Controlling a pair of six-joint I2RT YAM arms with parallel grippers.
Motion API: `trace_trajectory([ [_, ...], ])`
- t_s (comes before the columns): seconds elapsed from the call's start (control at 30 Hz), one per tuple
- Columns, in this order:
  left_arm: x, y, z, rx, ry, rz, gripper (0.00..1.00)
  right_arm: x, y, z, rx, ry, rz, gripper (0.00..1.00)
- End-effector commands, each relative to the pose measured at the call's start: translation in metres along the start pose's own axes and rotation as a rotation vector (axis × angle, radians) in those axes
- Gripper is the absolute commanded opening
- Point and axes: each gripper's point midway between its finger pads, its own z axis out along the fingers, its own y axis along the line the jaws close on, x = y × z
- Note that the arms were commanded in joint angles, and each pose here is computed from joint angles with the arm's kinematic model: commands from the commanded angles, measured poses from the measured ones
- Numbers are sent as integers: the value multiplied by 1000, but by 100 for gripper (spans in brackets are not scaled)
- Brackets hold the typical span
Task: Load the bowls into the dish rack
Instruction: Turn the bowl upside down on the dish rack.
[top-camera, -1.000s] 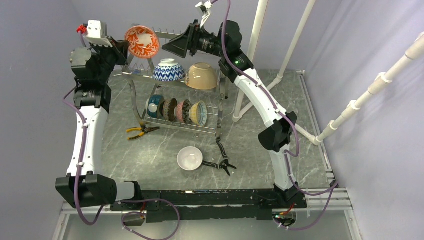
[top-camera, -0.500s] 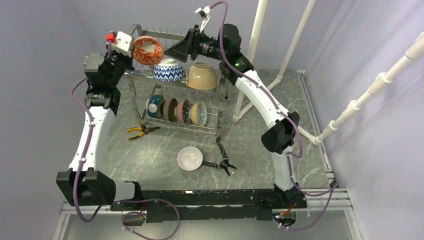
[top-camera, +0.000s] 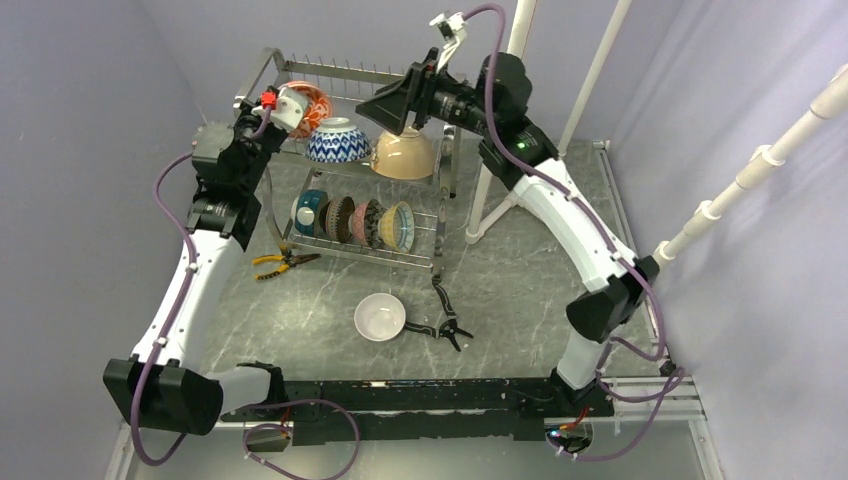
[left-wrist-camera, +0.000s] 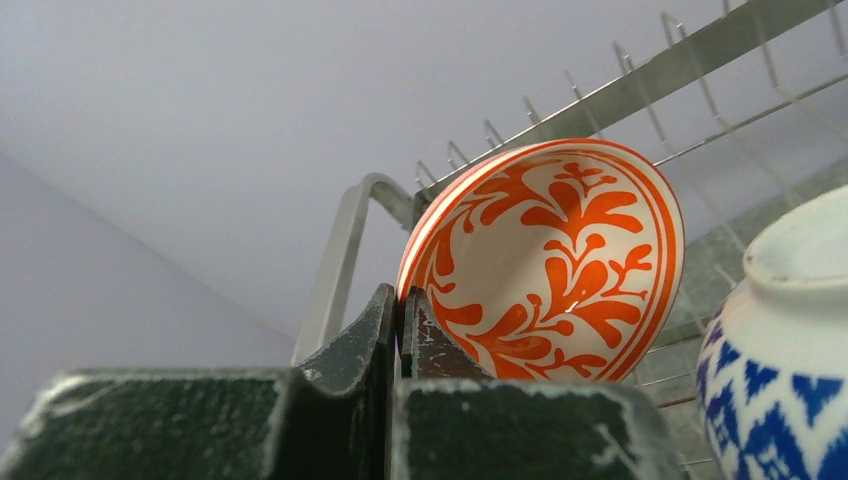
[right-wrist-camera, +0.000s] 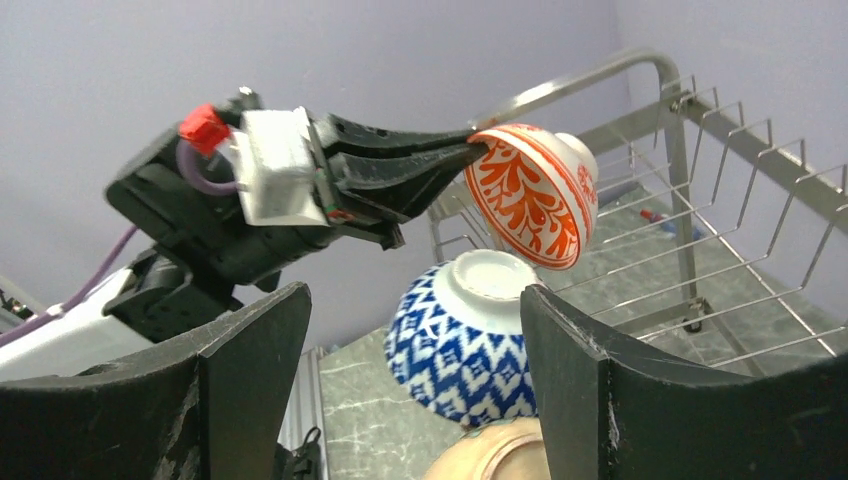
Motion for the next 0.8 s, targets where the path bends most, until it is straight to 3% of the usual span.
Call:
trace_trajectory([
  [0.0, -30, 38, -18, -138, -72, 125, 3, -28, 23, -22, 7, -65, -83, 81],
  [0.47, -32, 40, -26, -155, -100, 349, 3, -20, 38, -53, 27, -89, -65, 81],
  [0.77, -33, 32, -46, -134, -120, 374, 2, -8, 40, -66, 43, -71, -55, 81],
])
